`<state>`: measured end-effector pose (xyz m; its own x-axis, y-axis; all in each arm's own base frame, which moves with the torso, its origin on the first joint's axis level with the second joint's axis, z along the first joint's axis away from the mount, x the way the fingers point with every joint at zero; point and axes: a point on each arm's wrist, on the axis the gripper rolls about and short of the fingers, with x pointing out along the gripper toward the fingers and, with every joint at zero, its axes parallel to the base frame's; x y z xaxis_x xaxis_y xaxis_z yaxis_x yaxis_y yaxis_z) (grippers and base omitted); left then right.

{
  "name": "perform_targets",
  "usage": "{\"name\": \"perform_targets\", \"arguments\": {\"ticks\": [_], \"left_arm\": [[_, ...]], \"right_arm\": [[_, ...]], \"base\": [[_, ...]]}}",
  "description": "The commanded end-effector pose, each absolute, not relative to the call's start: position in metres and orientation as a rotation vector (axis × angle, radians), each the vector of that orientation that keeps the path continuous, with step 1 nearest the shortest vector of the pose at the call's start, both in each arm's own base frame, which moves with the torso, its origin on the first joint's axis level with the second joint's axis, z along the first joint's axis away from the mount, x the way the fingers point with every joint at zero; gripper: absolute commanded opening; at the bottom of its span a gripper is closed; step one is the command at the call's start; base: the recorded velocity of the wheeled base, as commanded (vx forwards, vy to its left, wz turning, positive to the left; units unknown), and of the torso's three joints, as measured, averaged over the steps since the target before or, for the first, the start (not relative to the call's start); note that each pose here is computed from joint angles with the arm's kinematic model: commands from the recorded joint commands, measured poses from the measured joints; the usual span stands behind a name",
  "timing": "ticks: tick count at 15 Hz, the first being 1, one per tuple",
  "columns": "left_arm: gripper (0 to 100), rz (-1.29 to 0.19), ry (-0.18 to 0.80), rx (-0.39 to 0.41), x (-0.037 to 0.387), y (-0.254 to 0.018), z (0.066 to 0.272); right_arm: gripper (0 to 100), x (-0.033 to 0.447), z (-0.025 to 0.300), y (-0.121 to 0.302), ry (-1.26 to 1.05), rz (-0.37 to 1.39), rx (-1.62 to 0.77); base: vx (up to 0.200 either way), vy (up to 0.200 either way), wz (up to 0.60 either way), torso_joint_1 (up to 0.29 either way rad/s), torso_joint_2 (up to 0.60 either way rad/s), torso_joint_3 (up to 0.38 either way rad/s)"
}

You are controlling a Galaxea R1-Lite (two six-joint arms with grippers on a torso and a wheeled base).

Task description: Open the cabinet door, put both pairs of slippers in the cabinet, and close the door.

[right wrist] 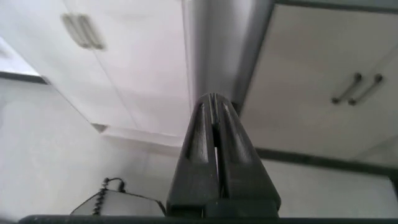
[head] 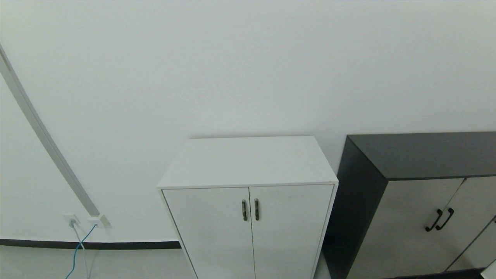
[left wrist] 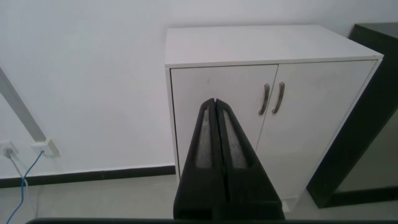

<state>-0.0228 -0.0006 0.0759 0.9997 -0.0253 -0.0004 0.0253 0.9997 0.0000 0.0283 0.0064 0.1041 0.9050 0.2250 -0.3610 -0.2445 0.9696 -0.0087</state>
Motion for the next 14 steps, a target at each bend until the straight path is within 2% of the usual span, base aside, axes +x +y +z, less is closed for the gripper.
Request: {"name": "perform_targets", "arguments": {"ticks": [1,10,14], "left_arm": [[0,-0.025,0.002,0.0,-0.023,-0.001,0.076],[0,-0.025,0.0,-0.002,-0.023,-0.001,0.076],[0,-0.025,0.002,-0.002,-0.023,-0.001,0.076]], "right_arm": [[0,0.015,0.1,0.004,0.317,0.249,-0.052],[0,0.006,0.079,0.002,0.368,0.224,-0.097],[0,0.002,0.079,0.0,0.311,0.021,-0.07]], "base": [[0.0,0.0,0.0,0.0,0.0,0.0],[0.0,0.0,0.0,0.0,0.0,0.0],[0.0,0.0,0.0,0.0,0.0,0.0]]}}
